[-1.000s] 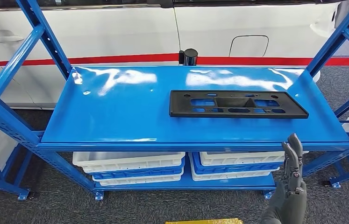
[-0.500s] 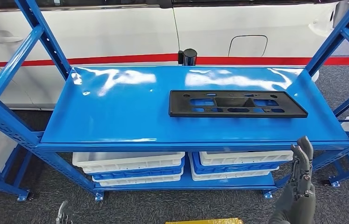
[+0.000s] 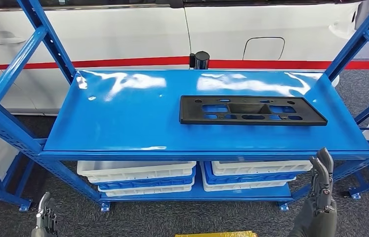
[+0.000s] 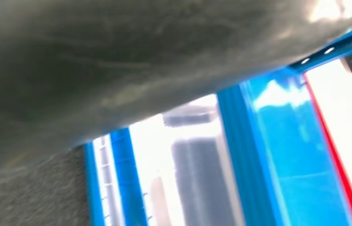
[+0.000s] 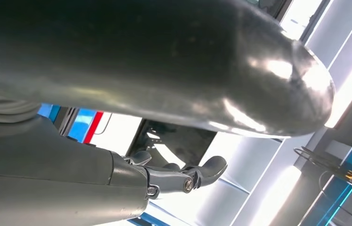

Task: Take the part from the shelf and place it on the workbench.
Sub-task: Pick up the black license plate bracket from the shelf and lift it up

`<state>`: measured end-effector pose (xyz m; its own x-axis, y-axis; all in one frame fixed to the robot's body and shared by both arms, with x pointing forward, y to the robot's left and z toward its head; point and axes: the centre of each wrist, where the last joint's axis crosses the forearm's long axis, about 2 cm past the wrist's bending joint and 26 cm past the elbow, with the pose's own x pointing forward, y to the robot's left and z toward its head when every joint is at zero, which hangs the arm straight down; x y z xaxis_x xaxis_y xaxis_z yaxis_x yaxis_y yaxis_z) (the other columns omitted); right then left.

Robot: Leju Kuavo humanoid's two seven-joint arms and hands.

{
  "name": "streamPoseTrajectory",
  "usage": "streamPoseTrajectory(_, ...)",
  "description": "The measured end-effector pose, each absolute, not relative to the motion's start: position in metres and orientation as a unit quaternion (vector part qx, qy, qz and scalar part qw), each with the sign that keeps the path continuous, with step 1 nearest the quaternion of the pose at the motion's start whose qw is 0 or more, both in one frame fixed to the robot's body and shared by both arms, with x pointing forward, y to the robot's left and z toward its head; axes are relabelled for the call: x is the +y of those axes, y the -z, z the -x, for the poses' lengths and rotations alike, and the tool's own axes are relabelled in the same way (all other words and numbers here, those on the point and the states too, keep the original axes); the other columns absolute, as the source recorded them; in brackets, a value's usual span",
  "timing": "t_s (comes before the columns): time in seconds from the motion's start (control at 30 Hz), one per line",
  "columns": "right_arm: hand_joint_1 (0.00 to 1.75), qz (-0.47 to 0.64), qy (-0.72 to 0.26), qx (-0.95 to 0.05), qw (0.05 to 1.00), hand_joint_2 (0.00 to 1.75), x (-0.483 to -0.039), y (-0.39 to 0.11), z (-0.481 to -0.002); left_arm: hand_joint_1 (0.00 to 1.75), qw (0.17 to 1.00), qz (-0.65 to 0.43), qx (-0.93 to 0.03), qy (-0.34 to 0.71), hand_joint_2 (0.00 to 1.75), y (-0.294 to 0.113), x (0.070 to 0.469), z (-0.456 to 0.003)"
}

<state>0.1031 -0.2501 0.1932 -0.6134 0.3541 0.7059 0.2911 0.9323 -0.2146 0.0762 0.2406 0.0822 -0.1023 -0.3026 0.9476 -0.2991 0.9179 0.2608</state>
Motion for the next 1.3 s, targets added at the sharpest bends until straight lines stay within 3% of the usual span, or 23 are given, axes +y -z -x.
streamPoseTrajectory(0.2, 0.0, 0.172, -0.036, -0.9, 0.4, 0.0, -0.249, -0.198, -0.113, 0.0, 0.582, -0.229, -0.78, 0.005, 0.0, -0.11, 0.238, -0.094)
streamPoseTrajectory(0.47, 0.0, 0.161, -0.052, -0.89, 0.424, 0.0, -0.249, -0.2, -0.121, 0.0, 0.535, -0.186, -0.824, 0.028, 0.0, -0.138, 0.222, -0.102)
streamPoseTrajectory(0.6, 0.0, 0.15, -0.103, -0.861, 0.476, 1.75, -0.246, -0.197, -0.126, 0.0, 0.515, -0.176, -0.839, 0.024, 0.0, -0.152, 0.222, -0.102)
streamPoseTrajectory(1.3, 0.0, 0.183, -0.253, -0.839, 0.446, 1.75, -0.23, -0.201, -0.175, 0.0, 0.484, -0.08, -0.871, 0.044, 0.0, -0.181, 0.226, -0.115)
